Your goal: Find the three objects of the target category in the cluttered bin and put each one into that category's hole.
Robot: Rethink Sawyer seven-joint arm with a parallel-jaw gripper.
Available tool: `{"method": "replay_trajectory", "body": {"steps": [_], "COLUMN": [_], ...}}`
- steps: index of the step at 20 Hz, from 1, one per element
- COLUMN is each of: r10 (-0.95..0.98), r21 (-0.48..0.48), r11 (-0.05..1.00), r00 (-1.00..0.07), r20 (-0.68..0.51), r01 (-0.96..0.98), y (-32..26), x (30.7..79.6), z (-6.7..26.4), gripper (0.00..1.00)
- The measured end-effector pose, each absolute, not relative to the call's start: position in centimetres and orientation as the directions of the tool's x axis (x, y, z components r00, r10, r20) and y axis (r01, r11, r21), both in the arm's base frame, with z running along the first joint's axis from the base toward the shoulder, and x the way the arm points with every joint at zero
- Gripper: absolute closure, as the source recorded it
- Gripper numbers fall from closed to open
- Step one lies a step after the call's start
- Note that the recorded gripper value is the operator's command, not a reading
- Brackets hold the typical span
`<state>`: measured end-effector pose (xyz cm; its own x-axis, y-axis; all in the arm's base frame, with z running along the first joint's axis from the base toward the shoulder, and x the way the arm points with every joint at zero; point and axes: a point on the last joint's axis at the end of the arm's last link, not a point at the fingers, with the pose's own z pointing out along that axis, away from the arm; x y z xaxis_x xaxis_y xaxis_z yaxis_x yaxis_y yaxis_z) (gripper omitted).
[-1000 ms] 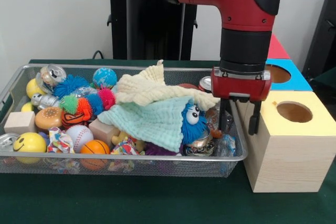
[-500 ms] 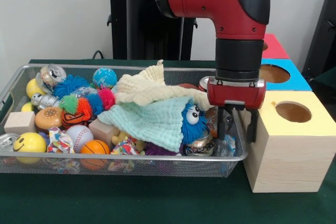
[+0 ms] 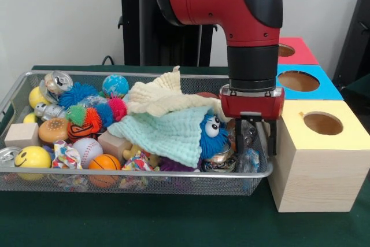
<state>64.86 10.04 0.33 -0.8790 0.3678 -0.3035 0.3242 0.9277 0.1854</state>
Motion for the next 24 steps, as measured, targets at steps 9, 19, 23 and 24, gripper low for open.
{"method": "replay_trajectory", "body": {"steps": [9, 19, 23, 24], "r10": [0.358, 0.334, 0.334, 0.333], "r21": [0.198, 0.17, 0.17, 0.169], "r11": [0.93, 0.941, 0.941, 0.941], "r00": [-0.888, -0.882, -0.882, -0.883], "r20": [-0.289, -0.332, -0.331, -0.331], "r01": [0.31, 0.293, 0.293, 0.292], "y": [9.87, 10.31, 10.07, 10.03], "x": [64.08, 64.01, 63.94, 63.9], "z": [0.08, 0.28, 0.15, 0.11], "gripper": [0.0, 0.0, 0.0, 0.0]}}
